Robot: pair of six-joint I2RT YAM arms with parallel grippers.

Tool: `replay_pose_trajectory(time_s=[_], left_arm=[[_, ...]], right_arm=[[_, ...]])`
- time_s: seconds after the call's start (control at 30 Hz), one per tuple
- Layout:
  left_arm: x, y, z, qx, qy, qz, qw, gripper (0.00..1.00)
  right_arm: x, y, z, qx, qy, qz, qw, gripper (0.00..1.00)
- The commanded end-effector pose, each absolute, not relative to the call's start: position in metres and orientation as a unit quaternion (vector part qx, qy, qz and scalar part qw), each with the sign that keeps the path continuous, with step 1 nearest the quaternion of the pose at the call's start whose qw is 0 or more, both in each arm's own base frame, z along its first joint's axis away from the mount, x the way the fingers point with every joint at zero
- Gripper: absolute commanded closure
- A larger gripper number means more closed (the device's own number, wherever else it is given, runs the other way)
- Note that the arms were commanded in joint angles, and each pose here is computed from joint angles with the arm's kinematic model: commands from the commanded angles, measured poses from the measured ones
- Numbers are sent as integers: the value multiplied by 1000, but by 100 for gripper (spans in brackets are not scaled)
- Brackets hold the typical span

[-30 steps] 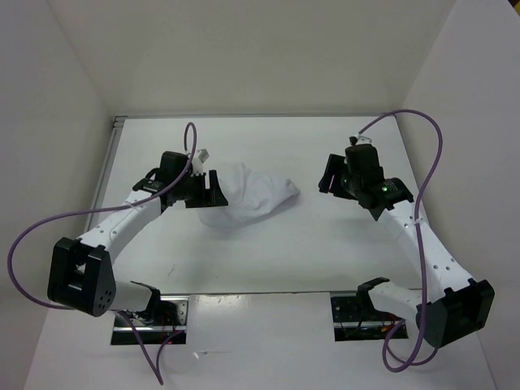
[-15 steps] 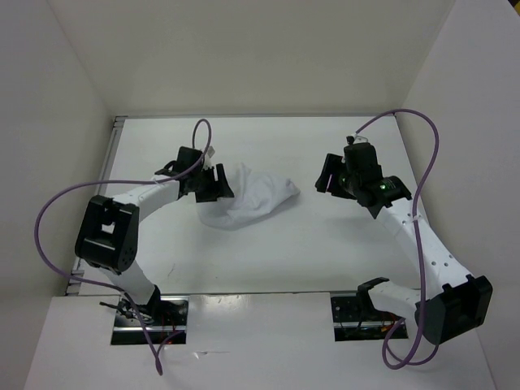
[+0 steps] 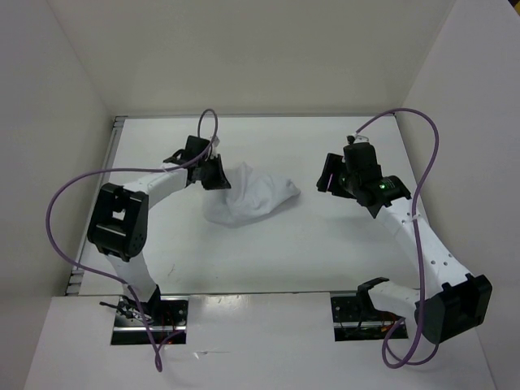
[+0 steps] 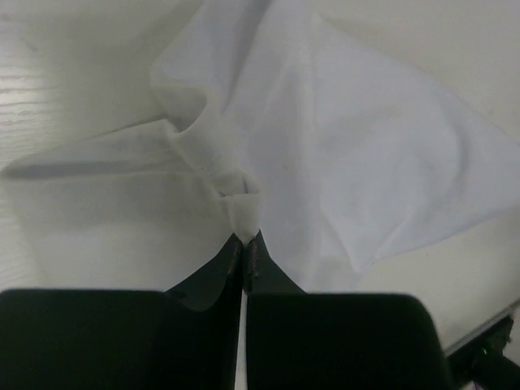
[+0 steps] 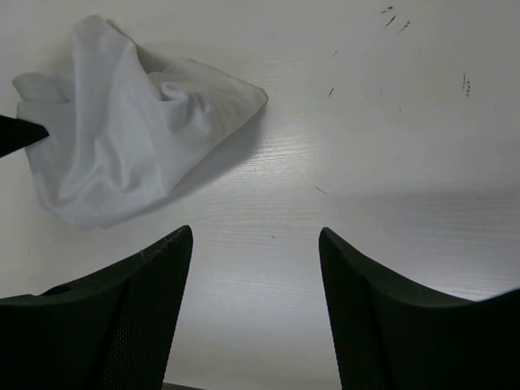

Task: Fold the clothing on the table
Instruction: Move the skirt to the center of the board

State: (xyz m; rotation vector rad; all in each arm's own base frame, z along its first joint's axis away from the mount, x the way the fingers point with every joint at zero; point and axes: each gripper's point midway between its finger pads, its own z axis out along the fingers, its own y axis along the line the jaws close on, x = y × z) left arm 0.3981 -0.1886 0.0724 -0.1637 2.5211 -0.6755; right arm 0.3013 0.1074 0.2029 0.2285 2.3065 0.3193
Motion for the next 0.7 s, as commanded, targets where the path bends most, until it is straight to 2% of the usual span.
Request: replay_pose_trajectory(time_s=[0.0,0.1,0.13,0.2,0.3,0.37,0.47,0.5,0.6,0.63,0.67], left_arm=[[427,-231,175,26,883,-324,340,100],[413,-277,262,141,831,-395,365,100],[407,-292,329,190,784,-432,404,100],[388,-295,389,224,739,-453,445,100],[365,-281,446,238,703,-457,491,100],[367,-265,453,221,705,-443,507,100],[389,-235,431,162,736,-391,528,100],[398,-228,417,142,748,-380,525,96],[435,-198,356,69,791,-336,506,94],[443,-191,341,56,800,-325,501,88],[454,-186,316,42,816,-313,484,88]], right_arm=[[314,106,221,91,893,122,423,31],[320,108,218,91,893,122,424,31],[321,109,222,91,891,124,428,31],[328,111,219,91,892,123,425,31],[333,113,217,91,893,122,423,31],[336,116,221,89,889,130,429,31],[337,119,215,96,891,137,422,31],[337,119,215,96,891,137,422,31],[337,122,212,97,893,143,415,31],[336,124,212,95,893,148,413,31],[335,124,208,100,895,148,408,31]])
